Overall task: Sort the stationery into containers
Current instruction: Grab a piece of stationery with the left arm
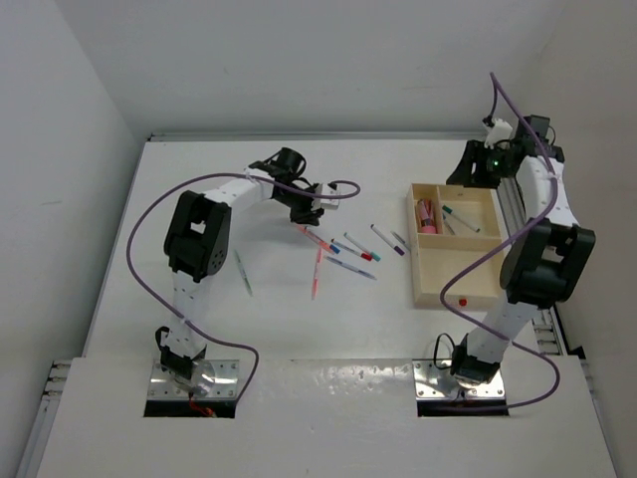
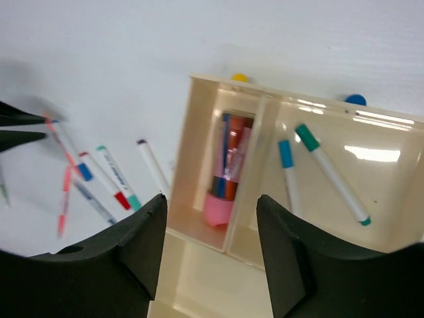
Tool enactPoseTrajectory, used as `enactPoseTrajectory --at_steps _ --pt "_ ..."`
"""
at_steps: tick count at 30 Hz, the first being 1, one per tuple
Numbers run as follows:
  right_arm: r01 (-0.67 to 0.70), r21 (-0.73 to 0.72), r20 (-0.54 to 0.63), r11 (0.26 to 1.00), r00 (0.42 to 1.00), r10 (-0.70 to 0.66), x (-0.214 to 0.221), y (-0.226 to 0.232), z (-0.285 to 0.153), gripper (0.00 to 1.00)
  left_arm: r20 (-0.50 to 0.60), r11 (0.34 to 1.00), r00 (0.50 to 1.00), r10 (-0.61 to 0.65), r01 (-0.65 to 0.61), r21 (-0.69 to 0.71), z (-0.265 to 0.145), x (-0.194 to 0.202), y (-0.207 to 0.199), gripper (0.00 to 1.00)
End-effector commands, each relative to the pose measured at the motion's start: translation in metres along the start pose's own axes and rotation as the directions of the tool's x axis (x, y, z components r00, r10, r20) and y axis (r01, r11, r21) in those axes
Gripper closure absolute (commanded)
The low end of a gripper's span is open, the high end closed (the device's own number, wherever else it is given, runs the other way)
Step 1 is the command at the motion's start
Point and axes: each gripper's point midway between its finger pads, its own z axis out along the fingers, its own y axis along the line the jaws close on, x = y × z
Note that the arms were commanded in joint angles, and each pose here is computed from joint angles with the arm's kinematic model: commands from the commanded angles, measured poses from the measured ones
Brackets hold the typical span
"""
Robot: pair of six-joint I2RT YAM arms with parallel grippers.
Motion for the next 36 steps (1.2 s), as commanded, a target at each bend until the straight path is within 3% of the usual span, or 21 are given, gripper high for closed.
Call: enactPoseTrajectory --at_steps 1,15,36 --pt "-0.051 -0.102 0.060 0.993 0.997 0.057 -0.013 0.033 -0.025 0.44 0.070 0.990 0.991 0.110 -0.116 0.082 0.006 -0.017 -0.008 0.67" --pt "-0.099 -0.148 0.048 0.984 0.993 0.107 -0.010 0.036 -0.040 0.44 0.055 0.973 0.992 0.112 -0.121 0.198 0.018 -0.001 -0.044 0.66" --pt "-0.170 -0.190 0.004 0.967 0.985 0.174 0.002 0.035 -0.032 0.44 0.057 0.976 0.991 0.119 -0.127 0.179 0.030 0.001 -0.028 0.67"
